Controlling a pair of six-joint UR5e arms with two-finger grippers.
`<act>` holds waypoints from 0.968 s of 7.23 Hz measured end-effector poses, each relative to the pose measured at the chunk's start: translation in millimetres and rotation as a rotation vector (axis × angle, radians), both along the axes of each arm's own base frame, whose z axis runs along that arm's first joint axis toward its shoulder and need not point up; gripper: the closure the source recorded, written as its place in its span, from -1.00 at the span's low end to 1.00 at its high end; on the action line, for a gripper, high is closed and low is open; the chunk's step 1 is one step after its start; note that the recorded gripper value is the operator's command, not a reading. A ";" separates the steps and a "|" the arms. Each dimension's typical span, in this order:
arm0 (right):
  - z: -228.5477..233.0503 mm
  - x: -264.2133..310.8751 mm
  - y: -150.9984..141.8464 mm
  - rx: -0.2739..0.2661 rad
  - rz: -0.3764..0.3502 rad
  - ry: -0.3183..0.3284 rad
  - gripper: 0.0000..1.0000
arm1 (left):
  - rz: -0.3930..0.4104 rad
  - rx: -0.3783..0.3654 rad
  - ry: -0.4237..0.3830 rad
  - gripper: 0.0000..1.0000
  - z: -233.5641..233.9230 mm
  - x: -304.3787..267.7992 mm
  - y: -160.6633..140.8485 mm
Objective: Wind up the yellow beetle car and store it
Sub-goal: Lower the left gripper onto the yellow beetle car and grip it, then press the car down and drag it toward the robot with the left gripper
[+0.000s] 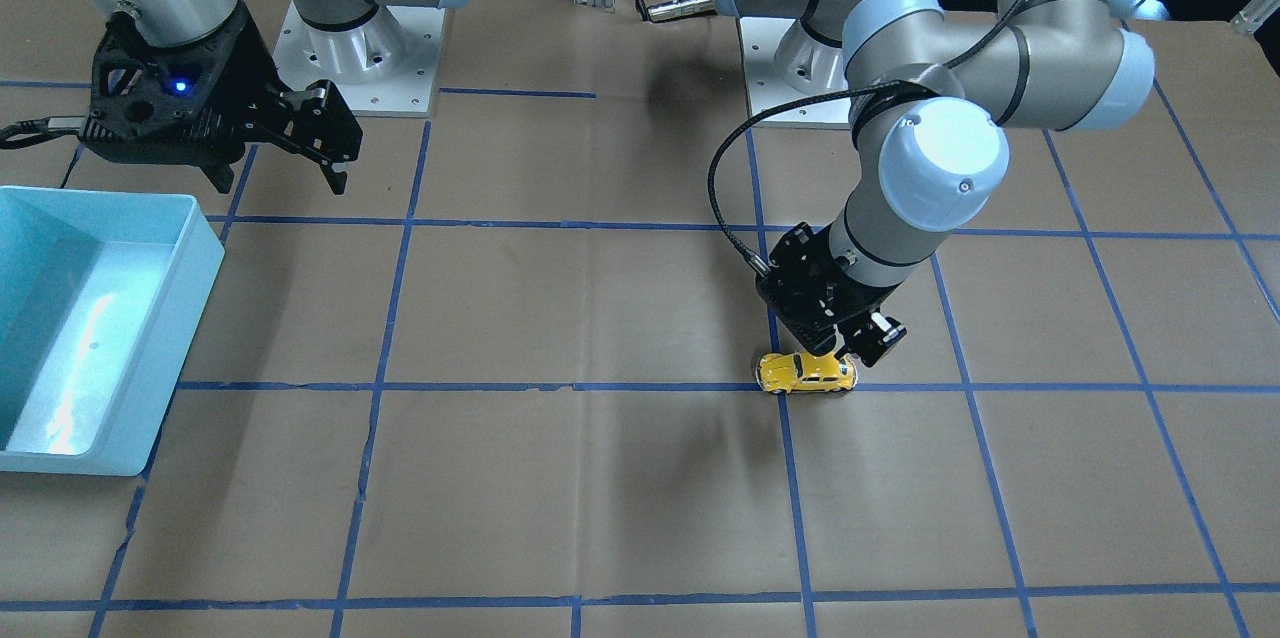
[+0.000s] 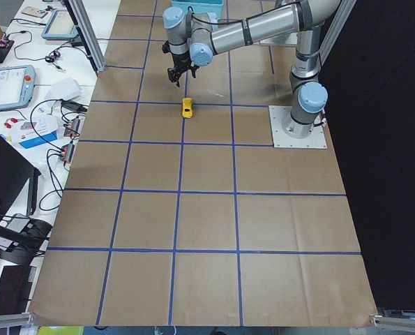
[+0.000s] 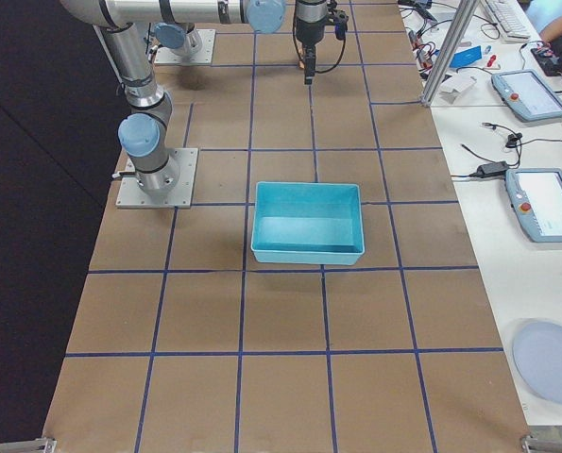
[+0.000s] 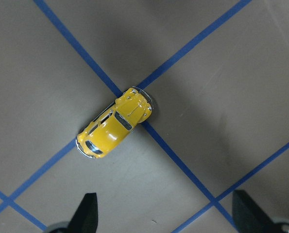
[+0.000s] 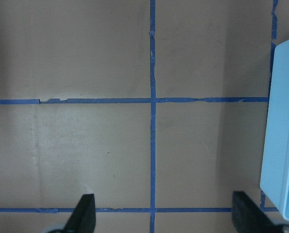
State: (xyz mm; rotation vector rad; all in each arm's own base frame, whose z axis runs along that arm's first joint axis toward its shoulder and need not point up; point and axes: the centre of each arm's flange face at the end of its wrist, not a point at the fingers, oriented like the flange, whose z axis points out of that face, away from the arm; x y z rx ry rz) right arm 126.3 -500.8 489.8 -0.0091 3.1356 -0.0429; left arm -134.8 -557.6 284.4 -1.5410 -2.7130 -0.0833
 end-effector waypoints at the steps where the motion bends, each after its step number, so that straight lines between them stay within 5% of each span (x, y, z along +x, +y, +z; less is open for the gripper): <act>1: -0.1 0.0 -0.1 0.000 0.000 0.000 -1.00 | -0.114 -0.020 0.005 -0.81 -17.7 1.5 2.9; 4: -3.7 0.2 -2.1 0.007 -0.004 -0.001 -1.00 | -0.356 -0.010 0.020 -0.75 -56.8 11.4 1.8; 7: -4.0 0.3 -2.3 0.007 -0.002 0.000 -1.00 | -0.468 -0.006 0.024 -0.53 -79.1 17.3 1.1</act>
